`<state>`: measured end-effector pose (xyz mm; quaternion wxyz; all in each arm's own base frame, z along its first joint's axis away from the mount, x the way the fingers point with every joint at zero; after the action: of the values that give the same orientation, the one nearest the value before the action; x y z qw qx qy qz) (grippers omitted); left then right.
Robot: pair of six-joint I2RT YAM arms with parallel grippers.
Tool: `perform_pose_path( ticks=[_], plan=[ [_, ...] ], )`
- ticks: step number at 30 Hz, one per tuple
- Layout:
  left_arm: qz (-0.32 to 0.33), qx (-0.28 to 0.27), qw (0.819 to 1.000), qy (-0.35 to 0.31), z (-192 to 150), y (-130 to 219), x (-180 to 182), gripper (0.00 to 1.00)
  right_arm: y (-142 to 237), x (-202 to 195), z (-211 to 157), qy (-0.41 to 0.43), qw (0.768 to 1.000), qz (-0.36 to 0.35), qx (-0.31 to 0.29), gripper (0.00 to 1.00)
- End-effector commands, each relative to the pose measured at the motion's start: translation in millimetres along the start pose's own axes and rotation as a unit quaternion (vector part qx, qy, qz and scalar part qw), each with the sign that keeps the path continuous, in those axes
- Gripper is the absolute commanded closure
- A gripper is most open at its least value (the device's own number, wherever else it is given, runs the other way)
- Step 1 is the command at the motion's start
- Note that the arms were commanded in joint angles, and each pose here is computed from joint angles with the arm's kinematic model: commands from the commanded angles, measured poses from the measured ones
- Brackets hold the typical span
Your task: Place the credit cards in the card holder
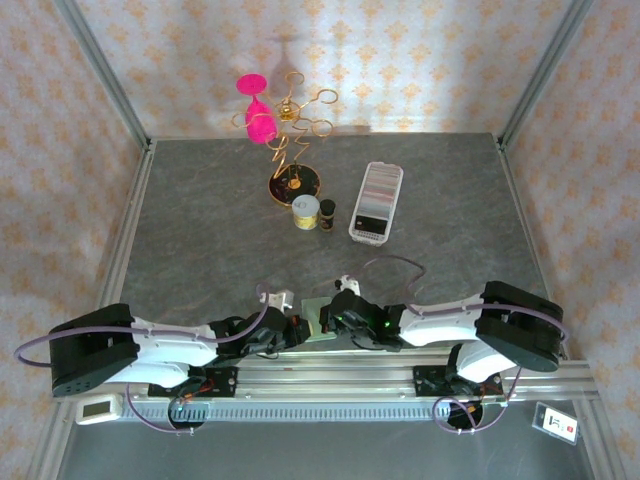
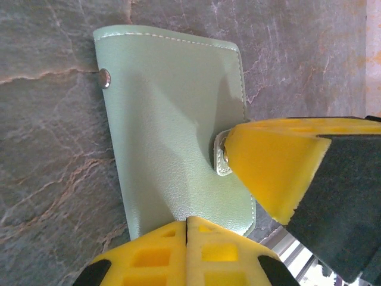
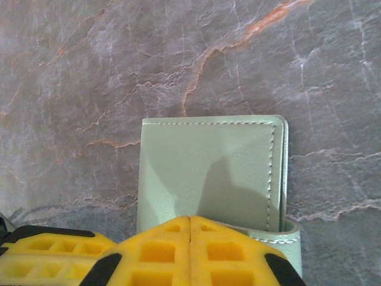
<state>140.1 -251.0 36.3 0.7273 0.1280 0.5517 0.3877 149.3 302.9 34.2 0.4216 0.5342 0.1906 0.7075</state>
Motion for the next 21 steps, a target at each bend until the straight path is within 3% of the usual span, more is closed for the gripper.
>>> perform_pose_path(
  ticks=[1, 4, 7, 16, 18, 19, 21],
  plan=[
    [0.012, -0.012, 1.0, 0.002, 1, 1, 8, 1.0, 12, -123, -47, 0.036, 0.971, -0.227, 0.07, 1.0],
    [0.019, -0.016, 1.0, 0.005, 2, 1, 11, 1.0, 17, -132, -55, 0.038, 0.965, -0.251, 0.07, 1.0],
    [0.024, -0.027, 0.999, 0.002, 8, 5, 9, 1.0, 14, -125, -57, 0.023, 0.971, -0.228, 0.067, 1.0],
    [0.061, -0.123, 0.991, -0.001, 47, 48, 9, 0.99, 7, -19, -7, -0.024, 0.997, -0.068, -0.03, 0.99],
    [0.059, -0.143, 0.988, -0.006, 57, 59, 4, 0.92, 7, 0, 3, -0.026, 0.998, -0.043, -0.047, 0.94],
    [0.06, -0.153, 0.986, -0.011, 62, 66, 0, 0.83, 8, 10, 9, -0.023, 0.997, -0.034, -0.058, 0.86],
    [0.062, -0.178, 0.982, -0.019, 74, 81, -8, 0.76, 12, 25, 23, -0.014, 0.996, -0.028, -0.084, 0.83]
  ],
)
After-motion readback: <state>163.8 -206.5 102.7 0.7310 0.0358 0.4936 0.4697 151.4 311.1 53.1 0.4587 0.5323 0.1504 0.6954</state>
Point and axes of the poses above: each hand's point on the last joint's axis, 136 mm out from that joint toward the fingers, its own y axis back along the fingers, its own x axis along the line the jaws close on, z = x × y, the point moved 1 cm from there along y, back along the fingers, and after that the axes turned 5 degrees about -y, right-handed, at the moved point
